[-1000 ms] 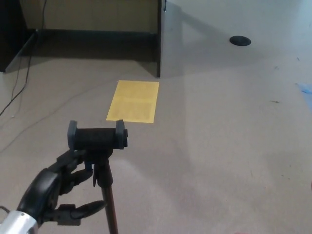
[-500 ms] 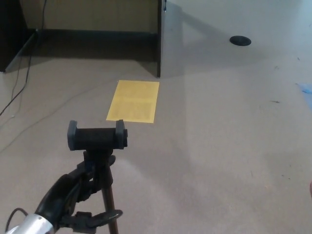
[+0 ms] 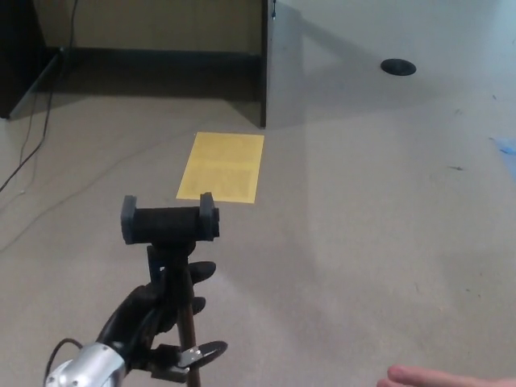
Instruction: There is a tripod standing in front of the robot and the robot extends its left arm to grab it. It lifts the tripod and passes it to a person.
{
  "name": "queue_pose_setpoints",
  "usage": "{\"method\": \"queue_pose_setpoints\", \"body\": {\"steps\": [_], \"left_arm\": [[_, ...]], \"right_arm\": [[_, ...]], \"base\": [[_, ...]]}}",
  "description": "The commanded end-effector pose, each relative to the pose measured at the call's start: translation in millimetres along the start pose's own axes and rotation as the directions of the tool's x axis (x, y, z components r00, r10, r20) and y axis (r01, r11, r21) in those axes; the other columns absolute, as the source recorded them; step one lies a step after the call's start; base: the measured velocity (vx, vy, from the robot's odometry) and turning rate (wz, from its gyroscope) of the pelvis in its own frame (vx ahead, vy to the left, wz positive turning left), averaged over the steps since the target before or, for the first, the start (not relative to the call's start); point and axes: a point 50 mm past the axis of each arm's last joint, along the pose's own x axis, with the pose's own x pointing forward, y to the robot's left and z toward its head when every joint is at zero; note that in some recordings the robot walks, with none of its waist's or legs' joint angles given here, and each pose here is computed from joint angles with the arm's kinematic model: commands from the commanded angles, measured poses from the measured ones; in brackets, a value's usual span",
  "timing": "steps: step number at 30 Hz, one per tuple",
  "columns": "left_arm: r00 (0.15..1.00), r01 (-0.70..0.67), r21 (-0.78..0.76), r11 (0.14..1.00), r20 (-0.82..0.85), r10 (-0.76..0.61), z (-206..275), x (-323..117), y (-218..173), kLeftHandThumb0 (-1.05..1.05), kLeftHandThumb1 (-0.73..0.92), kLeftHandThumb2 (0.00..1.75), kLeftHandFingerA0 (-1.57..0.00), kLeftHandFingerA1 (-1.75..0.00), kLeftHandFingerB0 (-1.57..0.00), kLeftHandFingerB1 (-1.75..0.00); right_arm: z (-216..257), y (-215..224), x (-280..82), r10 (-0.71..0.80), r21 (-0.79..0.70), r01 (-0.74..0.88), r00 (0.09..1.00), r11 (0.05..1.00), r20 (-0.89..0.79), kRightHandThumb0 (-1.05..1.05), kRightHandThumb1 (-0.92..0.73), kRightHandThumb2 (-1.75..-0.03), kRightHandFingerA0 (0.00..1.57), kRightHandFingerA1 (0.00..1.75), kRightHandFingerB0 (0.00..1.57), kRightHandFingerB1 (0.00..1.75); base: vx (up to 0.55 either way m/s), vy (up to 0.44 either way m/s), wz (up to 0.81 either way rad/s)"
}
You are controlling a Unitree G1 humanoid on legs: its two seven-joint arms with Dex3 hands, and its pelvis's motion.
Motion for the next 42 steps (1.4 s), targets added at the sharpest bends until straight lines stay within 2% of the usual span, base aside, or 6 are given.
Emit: {"method": "queue_pose_setpoints", "body": {"steps": [1,8,9,14,21,42], "left_arm": [[0.999,-0.032,0.025,0.999,-0.032,0.033,2,11,-1,-0.49,0.41,0.64,-0.33,-0.44,-0.14,-0.33],[0.989,-0.144,-0.016,0.989,-0.044,0.143,4,25,-13,-0.35,0.63,0.61,-0.73,-0.51,-0.25,-0.31],[0.988,-0.149,-0.018,0.989,-0.043,0.148,5,27,-15,-0.23,0.52,0.94,-0.68,-0.69,-0.13,-0.47],[0.978,-0.204,-0.062,0.977,0.032,0.206,13,31,-22,-0.14,0.89,0.65,-1.15,-0.67,-0.48,-0.37],[0.947,-0.232,-0.040,0.972,0.217,0.236,44,29,-27,-0.02,0.81,0.81,-1.01,-1.24,-0.77,-1.22],[0.869,-0.163,-0.075,0.984,0.461,0.179,127,20,-26,0.02,0.74,0.87,-1.10,-1.24,-0.84,-1.18]], "right_arm": [[0,-2,0,-0.002,-0.002,0.002,1.000,1.000,0.013,-0.45,-0.54,-0.78,0.67,0.55,0.41,0.46],[3,-2,2,0.004,-0.002,-0.004,1.000,1.000,0.016,-0.45,-0.54,-0.78,0.67,0.55,0.41,0.46],[4,-2,2,0.005,-0.004,-0.005,1.000,1.000,0.018,-0.45,-0.54,-0.78,0.67,0.55,0.41,0.46],[6,-3,3,0.004,-0.016,-0.003,0.999,1.000,0.039,-0.43,-0.54,-0.77,0.68,0.56,0.41,0.46],[8,-6,5,0.009,-0.015,-0.009,0.999,1.000,0.031,-0.43,-0.54,-0.78,0.66,0.55,0.40,0.45],[2,-6,3,0.025,-0.037,-0.024,1.000,0.999,0.007,-0.45,-0.55,-0.79,0.66,0.55,0.43,0.47]], "base": [[0.00,0.000,0.00],[0.00,0.000,0.00],[0.00,0.000,0.00],[0.00,0.000,0.00],[0.00,0.000,0.00],[0.00,0.000,0.00]]}}
